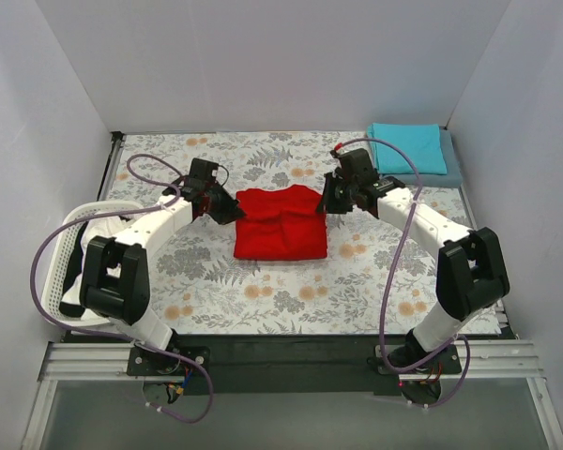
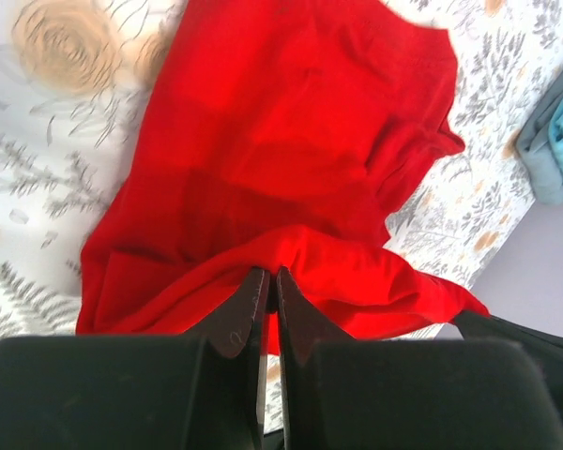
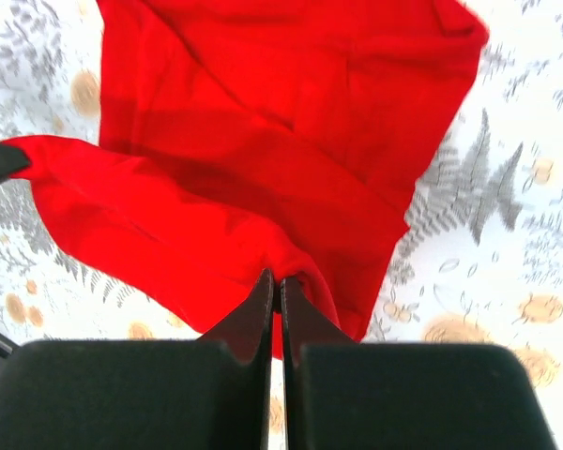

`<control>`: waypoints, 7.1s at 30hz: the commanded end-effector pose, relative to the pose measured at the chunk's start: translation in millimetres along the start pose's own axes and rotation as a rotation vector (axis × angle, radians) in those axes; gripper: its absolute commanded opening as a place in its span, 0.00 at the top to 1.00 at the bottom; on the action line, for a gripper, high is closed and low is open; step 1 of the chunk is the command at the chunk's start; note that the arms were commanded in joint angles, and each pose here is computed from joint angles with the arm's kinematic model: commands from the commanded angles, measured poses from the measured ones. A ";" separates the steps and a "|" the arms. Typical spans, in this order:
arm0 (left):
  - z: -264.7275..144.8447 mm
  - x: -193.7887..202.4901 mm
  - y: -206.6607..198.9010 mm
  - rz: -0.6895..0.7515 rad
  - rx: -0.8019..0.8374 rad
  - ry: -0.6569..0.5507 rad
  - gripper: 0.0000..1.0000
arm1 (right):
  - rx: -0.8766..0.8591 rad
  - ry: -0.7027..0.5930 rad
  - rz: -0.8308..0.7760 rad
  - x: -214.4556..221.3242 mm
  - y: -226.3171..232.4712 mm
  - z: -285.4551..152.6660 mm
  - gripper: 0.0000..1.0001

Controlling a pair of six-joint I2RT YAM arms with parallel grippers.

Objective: Fold and stack the t-shirts
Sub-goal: Fold the tshirt, then neatly place the folded tshirt to the corner

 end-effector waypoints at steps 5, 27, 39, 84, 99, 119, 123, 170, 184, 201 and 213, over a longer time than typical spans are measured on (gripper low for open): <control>0.9 -33.3 -44.2 0.018 0.121 -0.043 1.00 | -0.040 -0.103 -0.033 -51.9 0.7 0.5 0.99; 73.7 -103.5 -58.8 -0.065 0.173 -0.065 1.00 | -0.027 -0.138 0.005 -118.0 -54.5 82.4 0.99; 71.0 -155.6 -70.8 -0.012 0.372 -0.109 0.46 | -0.013 -0.202 0.042 -157.8 -87.4 84.5 0.26; 147.9 -145.9 -61.4 0.010 0.433 0.106 0.94 | -0.384 -0.218 0.326 -134.5 -116.1 122.5 0.48; 68.2 -76.4 -92.4 0.144 0.425 0.103 0.69 | -0.105 -0.137 0.188 -92.7 -126.2 62.6 0.20; 101.1 58.0 -48.3 0.275 0.138 0.246 0.79 | -0.044 0.049 0.183 -11.1 -83.1 116.6 0.18; 99.6 57.7 -49.9 0.279 0.139 0.248 0.79 | -0.052 0.059 0.192 -10.7 -76.1 124.0 0.36; -10.5 40.8 -97.2 0.532 0.224 0.293 0.78 | 0.999 -0.249 -0.516 -243.2 -168.9 -7.9 0.99; 6.8 41.2 -93.0 0.512 0.209 0.349 0.79 | 1.063 -0.353 -0.522 -265.5 -164.5 -60.0 0.99; 9.7 44.3 -91.2 0.502 0.217 0.381 0.79 | 1.075 -0.449 -0.506 -276.2 -145.0 -103.4 0.99; 9.0 44.9 -91.1 0.502 0.220 0.386 0.79 | 1.112 -0.390 -0.462 -264.2 -191.2 -96.8 0.99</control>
Point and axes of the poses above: each gripper's point midway between its finger pads, its own z axis out along the fingers, its own y axis along the line the jaws close on, x = y × z, the point moved 7 cm from there along -z, back along the fingers, and after that the axes turned 8 degrees about -z, right-handed, at the moved point
